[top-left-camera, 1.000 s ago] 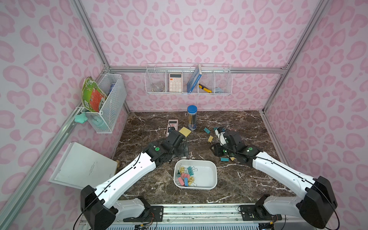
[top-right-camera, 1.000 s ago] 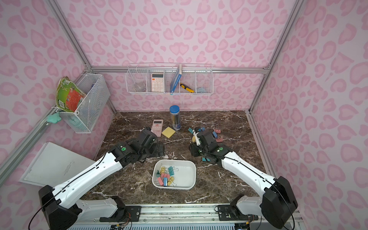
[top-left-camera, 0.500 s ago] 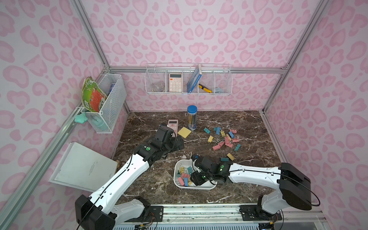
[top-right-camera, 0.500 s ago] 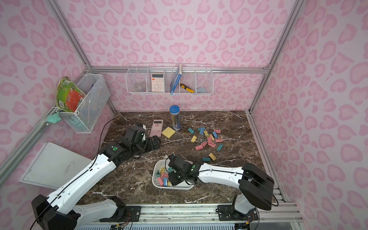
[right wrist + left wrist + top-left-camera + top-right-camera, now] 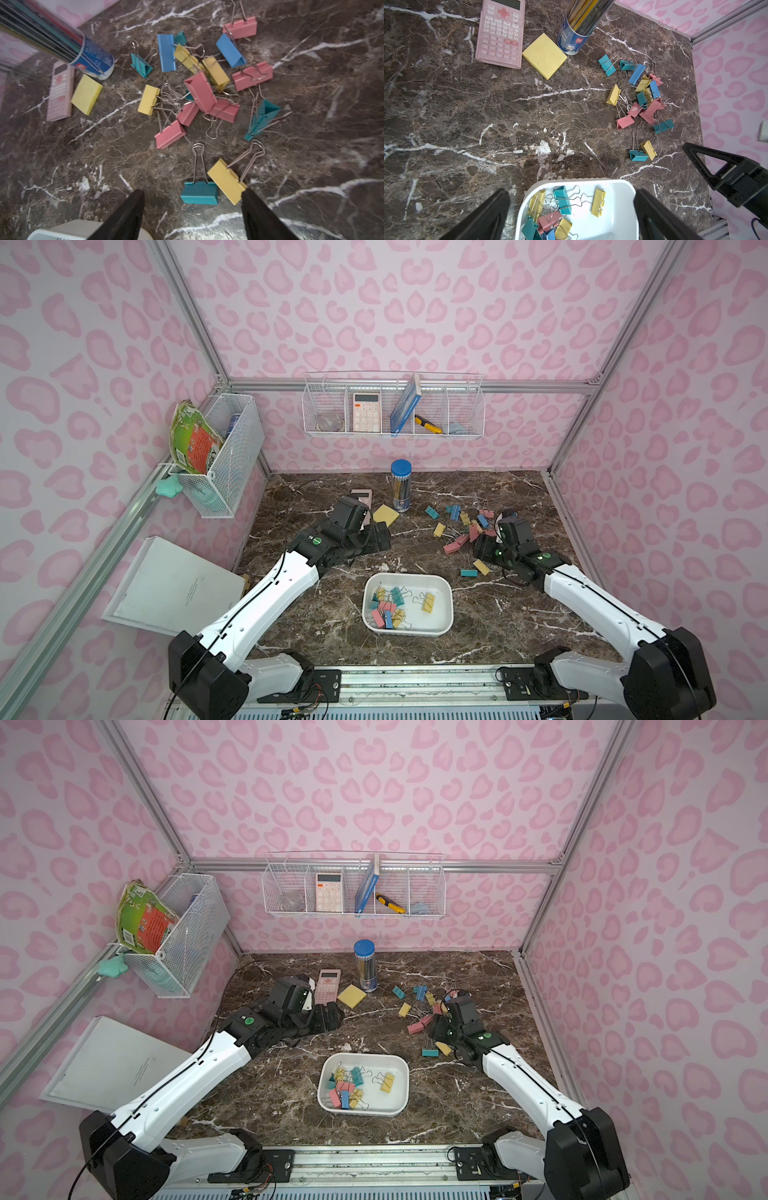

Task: Put the binder clips in the storage box
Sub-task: Place the binder clip in the storage box, then pick up the binder clip at the center of the board.

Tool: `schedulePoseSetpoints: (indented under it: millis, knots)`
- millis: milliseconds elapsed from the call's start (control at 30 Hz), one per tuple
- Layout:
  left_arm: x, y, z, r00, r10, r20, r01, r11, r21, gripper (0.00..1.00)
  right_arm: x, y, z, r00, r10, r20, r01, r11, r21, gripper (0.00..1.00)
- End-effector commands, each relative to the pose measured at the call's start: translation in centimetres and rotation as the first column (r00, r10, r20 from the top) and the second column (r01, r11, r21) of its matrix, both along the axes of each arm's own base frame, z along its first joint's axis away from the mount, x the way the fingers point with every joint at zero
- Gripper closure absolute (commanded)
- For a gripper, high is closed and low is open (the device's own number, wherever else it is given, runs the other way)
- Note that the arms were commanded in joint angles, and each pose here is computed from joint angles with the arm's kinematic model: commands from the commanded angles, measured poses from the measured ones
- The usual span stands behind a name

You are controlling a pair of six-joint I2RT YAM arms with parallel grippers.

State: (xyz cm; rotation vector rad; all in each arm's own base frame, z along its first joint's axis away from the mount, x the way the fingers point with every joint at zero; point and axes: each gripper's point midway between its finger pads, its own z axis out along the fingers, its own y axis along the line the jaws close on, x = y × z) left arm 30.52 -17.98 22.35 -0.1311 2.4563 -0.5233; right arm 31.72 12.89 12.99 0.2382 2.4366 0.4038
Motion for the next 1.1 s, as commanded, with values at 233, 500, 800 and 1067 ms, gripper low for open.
schedulePoseSetpoints:
  millis: [233,500,800,1067]
  knots:
    - [-0.2,-0.1,-0.5,1.0,-0.019,-0.012,0.019,1.0,0.006,0.02,-1.5,3.3,-6.2,0.964,0.108,-0.244,-0.149,0.976,-0.157,0.18]
    - [-0.4,0.2,-0.3,1.0,-0.018,-0.006,0.018,1.0,0.021,0.02,-1.9,3.9,-8.9,0.949,0.103,-0.299,-0.165,0.968,-0.191,0.15]
    - [-0.4,0.1,-0.3,1.0,-0.022,-0.006,0.022,1.0,0.021,0.02,-1.4,3.9,-9.6,0.949,0.097,-0.299,-0.165,0.963,-0.212,0.26]
    - [-0.4,0.4,-0.3,1.0,-0.017,-0.003,0.017,0.999,0.028,0.02,-1.3,3.5,-9.5,0.955,0.092,-0.281,-0.166,0.954,-0.25,0.42]
